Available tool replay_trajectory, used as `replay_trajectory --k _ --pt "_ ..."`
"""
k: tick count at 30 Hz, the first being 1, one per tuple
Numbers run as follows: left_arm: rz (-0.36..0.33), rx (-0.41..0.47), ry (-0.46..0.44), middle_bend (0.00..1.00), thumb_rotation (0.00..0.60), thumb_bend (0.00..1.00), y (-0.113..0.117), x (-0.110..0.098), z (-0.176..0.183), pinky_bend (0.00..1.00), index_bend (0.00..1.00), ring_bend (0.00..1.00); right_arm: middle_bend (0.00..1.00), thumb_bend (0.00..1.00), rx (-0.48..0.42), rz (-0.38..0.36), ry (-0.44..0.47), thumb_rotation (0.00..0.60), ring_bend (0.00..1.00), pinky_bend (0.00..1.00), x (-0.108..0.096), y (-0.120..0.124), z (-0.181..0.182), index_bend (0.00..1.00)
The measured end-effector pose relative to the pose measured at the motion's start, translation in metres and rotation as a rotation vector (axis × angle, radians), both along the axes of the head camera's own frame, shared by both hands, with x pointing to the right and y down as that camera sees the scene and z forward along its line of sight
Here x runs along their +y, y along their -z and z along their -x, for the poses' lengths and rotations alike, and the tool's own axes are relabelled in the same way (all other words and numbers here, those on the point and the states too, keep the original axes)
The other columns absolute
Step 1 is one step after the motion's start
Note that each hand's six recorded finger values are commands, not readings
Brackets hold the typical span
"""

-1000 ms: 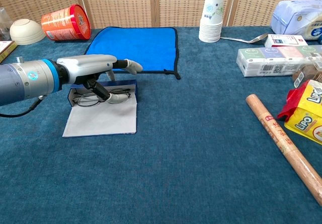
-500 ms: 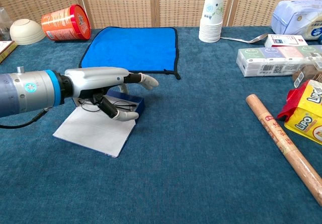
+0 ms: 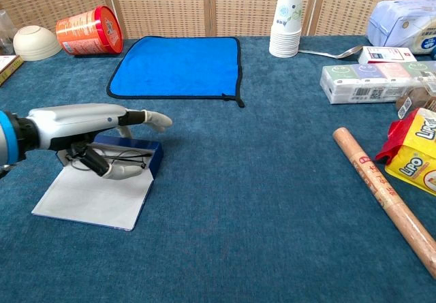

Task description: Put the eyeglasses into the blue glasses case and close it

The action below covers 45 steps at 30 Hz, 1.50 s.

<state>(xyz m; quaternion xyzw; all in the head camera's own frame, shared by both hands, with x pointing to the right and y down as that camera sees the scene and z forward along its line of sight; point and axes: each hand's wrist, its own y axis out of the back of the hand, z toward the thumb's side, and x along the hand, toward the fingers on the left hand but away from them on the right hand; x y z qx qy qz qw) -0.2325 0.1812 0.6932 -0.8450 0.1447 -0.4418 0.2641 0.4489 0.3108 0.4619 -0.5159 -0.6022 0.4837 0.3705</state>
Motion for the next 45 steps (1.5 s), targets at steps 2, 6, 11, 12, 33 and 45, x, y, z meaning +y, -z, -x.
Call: replay_trajectory --k 2,6,11,12,33,45 --pt "0.004 -0.005 0.010 0.11 0.403 0.33 0.002 0.003 0.005 0.20 0.05 0.00 0.05 0.37 -0.001 -0.001 0.003 0.600 0.00 0.10 0.000 0.000 0.000 0.00" --pt "0.012 -0.004 0.030 0.11 0.407 0.33 0.007 0.010 0.014 0.19 0.05 0.00 0.05 0.37 -0.006 0.000 0.007 0.600 0.00 0.10 -0.001 -0.002 0.001 0.00" --pt "0.019 0.006 0.018 0.10 0.401 0.33 0.011 0.017 0.011 0.18 0.05 0.00 0.05 0.37 -0.011 -0.001 0.011 0.600 0.00 0.10 -0.002 -0.003 0.001 0.00" --pt "0.021 0.005 0.014 0.10 0.404 0.33 0.012 0.018 0.011 0.18 0.05 0.00 0.05 0.37 -0.012 -0.001 0.010 0.600 0.00 0.10 -0.002 -0.003 0.001 0.00" --pt "0.069 -0.019 0.070 0.08 0.398 0.33 0.030 0.048 0.034 0.14 0.04 0.00 0.05 0.37 -0.042 0.005 0.025 0.600 0.00 0.10 -0.005 -0.012 0.000 0.00" --pt "0.048 -0.098 0.126 0.08 0.396 0.33 0.030 0.050 0.070 0.11 0.04 0.00 0.05 0.37 -0.059 0.014 0.051 0.600 0.00 0.10 -0.014 -0.020 0.005 0.00"
